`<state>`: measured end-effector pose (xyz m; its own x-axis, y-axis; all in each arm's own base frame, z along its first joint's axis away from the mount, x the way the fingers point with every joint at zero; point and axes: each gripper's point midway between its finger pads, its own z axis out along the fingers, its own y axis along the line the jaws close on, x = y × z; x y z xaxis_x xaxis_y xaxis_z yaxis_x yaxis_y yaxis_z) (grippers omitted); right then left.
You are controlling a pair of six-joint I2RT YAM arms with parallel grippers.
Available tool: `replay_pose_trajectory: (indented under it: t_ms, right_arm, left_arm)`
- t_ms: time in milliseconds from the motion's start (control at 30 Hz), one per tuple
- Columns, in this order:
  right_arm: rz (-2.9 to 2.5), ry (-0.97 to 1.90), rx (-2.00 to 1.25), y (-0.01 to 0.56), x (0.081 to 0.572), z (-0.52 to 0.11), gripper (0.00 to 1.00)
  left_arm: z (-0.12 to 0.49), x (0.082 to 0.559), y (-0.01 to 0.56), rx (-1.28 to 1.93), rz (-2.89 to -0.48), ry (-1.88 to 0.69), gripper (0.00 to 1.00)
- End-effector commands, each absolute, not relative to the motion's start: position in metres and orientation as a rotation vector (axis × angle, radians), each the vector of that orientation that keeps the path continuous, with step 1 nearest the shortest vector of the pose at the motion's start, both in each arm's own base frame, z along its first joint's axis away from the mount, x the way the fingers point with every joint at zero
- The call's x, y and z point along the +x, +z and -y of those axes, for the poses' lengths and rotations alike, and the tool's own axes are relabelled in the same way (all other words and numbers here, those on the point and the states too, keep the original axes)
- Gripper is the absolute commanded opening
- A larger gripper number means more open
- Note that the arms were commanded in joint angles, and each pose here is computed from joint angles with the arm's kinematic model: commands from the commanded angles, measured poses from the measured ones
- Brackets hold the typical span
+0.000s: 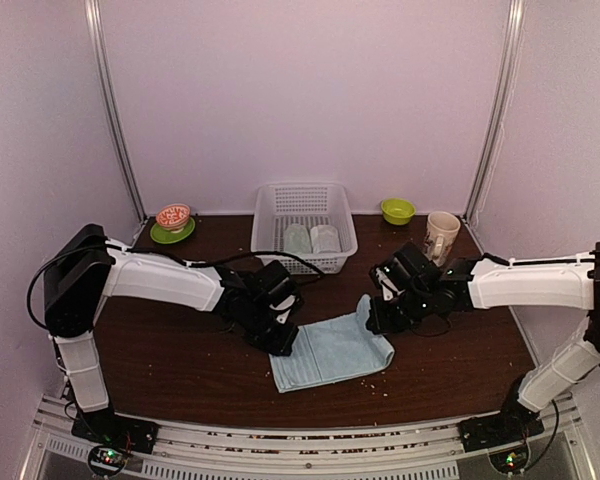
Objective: Roll the towels
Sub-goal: Roll the towel at the center of the board.
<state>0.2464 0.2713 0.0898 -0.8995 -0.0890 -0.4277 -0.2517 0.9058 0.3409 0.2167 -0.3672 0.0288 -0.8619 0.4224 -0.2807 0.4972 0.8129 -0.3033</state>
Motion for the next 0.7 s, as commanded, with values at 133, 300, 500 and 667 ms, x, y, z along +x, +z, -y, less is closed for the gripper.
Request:
replay_pose_trajectory:
  t_ms: [133, 300, 500, 667]
  right_arm:
    - [-2.673, 0.638, -0.28, 0.083, 0.239, -0.31, 0.0]
    - [-2.68, 0.675, -0.238, 0.068, 0.24, -0.321, 0.0]
    - [-2.674, 0.748, -0.189, 0.056, 0.241, -0.333, 0.0]
    - [-2.691, 0.805, -0.191, 0.046, 0.236, -0.34, 0.0]
  left_arm:
    - [0.367, 0.222, 0.038, 0.714, -2.765, -0.592, 0.0]
    - [0.368, 0.224, 0.051, 0.703, -2.74, -0.615, 0.0]
    - [0.379, 0.228, 0.082, 0.709, -2.681, -0.694, 0.0]
    - [0.399, 0.237, 0.109, 0.687, -2.603, -0.798, 0.0]
